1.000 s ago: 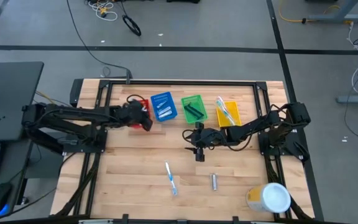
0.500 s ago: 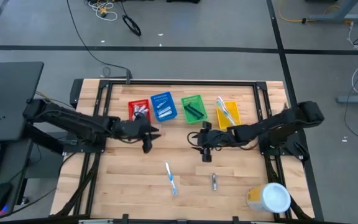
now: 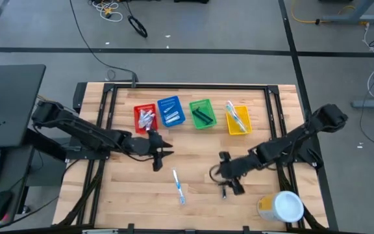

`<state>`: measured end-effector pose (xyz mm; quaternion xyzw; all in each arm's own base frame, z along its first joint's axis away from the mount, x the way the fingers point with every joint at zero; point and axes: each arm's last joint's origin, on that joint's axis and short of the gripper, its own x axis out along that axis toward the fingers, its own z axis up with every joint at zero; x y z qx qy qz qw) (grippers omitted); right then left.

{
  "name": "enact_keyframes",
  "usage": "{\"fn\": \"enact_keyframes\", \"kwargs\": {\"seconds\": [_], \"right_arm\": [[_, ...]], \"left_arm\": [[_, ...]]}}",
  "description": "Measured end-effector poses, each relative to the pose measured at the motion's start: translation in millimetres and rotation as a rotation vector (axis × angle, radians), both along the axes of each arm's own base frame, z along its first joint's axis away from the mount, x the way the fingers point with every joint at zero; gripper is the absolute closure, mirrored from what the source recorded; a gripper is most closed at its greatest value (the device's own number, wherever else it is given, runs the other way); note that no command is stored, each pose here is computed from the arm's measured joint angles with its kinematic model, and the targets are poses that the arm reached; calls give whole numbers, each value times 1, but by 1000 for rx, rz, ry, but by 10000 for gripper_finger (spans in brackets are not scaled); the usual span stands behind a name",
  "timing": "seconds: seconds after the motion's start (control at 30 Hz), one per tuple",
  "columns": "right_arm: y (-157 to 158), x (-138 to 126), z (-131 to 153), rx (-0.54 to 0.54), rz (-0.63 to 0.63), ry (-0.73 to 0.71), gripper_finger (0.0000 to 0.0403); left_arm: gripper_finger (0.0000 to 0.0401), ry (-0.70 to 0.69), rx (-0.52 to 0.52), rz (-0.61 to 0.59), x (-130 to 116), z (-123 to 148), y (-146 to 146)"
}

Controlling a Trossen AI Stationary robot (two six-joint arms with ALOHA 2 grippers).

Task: Pick & Place Travel size toiletries
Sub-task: Put the nail cutter into the blue bin

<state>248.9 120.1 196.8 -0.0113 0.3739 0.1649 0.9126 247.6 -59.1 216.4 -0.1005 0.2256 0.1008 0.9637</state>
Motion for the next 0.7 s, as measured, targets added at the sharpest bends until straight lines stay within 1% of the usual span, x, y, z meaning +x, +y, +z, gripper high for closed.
{"fn": "enact_keyframes", "kwargs": {"seconds": [0.13, 0.23, 0.3, 0.4, 0.5, 0.6, 0.7], "right_arm": [[21, -14, -10, -16, 118, 95, 192], [32, -22, -20, -13, 207, 175, 192], [36, -26, -26, -39, 247, 211, 192], [41, -27, -35, -106, 329, 207, 192], [44, -23, -42, -198, 414, 153, 192], [44, -21, -47, -284, 453, 116, 192], [44, -19, -48, -328, 487, 91, 192]], "left_arm": [[268, 28, 20, -33, 8, -11, -3], [268, 50, 22, -27, 11, -18, -4], [268, 22, 11, -28, 15, -18, -5], [268, -2, 5, -26, 16, -16, -5], [268, -45, -10, -24, 18, -12, -6], [268, -101, -23, -29, 20, -7, -6], [268, -121, -32, -38, 21, -5, -7]]}}
